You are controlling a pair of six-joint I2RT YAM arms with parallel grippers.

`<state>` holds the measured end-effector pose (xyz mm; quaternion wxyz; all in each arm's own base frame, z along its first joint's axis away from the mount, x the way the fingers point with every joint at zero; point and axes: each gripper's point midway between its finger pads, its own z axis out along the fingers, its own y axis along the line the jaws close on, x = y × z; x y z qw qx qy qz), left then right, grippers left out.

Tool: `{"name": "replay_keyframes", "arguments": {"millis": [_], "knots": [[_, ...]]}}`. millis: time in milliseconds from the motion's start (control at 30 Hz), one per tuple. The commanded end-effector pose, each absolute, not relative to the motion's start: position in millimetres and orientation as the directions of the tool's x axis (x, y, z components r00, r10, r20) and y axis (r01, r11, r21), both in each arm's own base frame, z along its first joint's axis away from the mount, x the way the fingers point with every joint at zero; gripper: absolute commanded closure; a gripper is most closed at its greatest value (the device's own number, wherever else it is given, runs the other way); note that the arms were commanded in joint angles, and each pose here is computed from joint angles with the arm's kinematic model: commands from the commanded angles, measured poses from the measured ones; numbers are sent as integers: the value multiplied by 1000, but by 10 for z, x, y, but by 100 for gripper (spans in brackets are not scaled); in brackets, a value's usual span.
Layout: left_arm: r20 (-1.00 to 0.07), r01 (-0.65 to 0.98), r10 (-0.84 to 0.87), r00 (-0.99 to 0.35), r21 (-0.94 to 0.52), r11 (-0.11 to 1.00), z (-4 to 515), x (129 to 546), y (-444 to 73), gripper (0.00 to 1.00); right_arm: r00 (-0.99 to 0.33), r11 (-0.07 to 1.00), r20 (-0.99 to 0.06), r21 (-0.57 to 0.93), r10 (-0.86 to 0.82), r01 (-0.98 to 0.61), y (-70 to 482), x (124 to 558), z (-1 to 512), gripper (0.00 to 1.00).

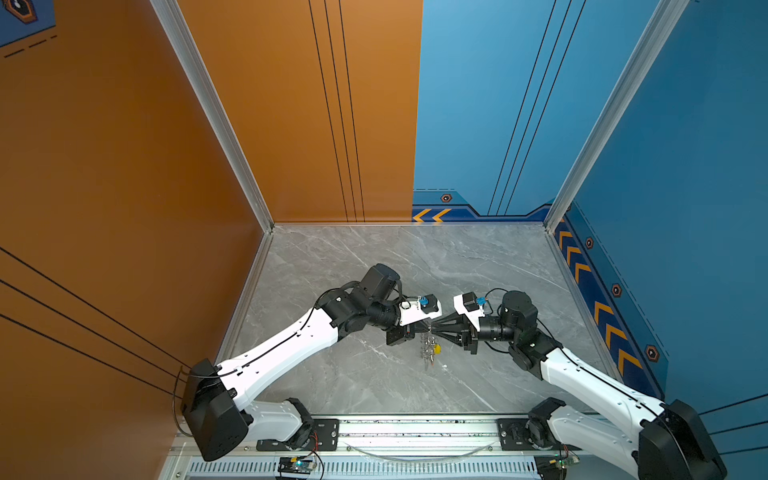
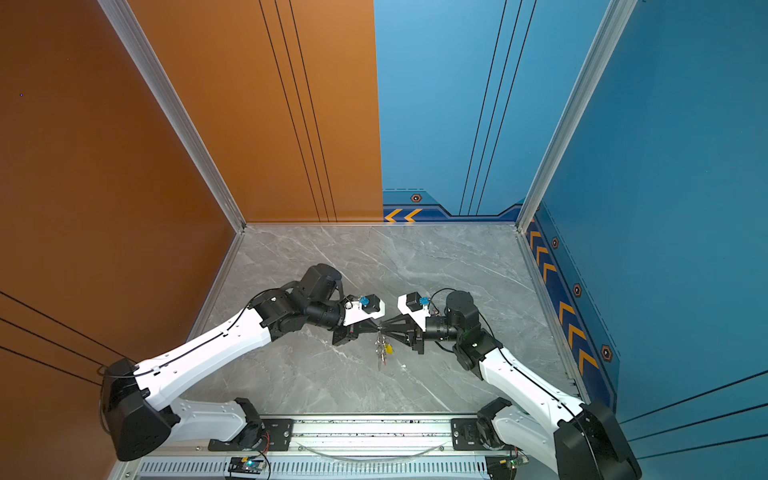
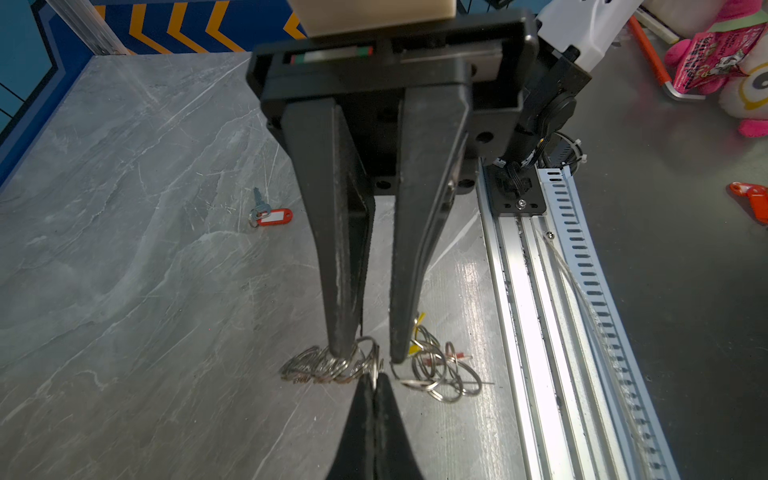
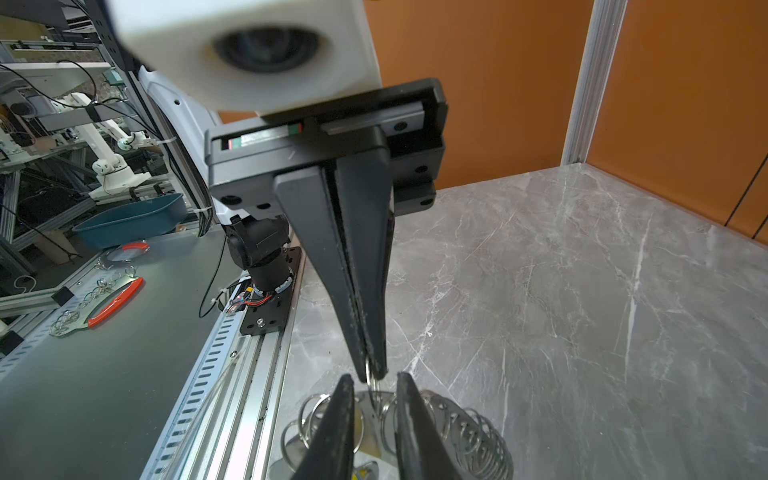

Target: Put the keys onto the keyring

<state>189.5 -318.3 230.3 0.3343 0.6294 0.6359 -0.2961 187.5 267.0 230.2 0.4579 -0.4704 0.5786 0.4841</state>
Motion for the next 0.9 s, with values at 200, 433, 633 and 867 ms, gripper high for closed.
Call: {"name": "replay_keyframes", "arguments": {"millis": [200,433,633,867], "knots": [[-814,997,578,55,74,9,2459,1892,-3239,100,-119,83,-986,110,-117,-991,2702,1884,2314,82],[-811,996,582,58,87,21,2468,1924,-3238,100,-121,93,-984,109,-134,-990,2715,1909,2273,89],[-814,990,578,62,126,71,2465,2021,-3222,100,-109,126,-984,92,-139,-988,2710,1951,2301,100],[-812,940,578,78,253,229,2457,2300,-3158,82,-76,200,-990,51,-119,-979,2657,2014,2364,100]]}}
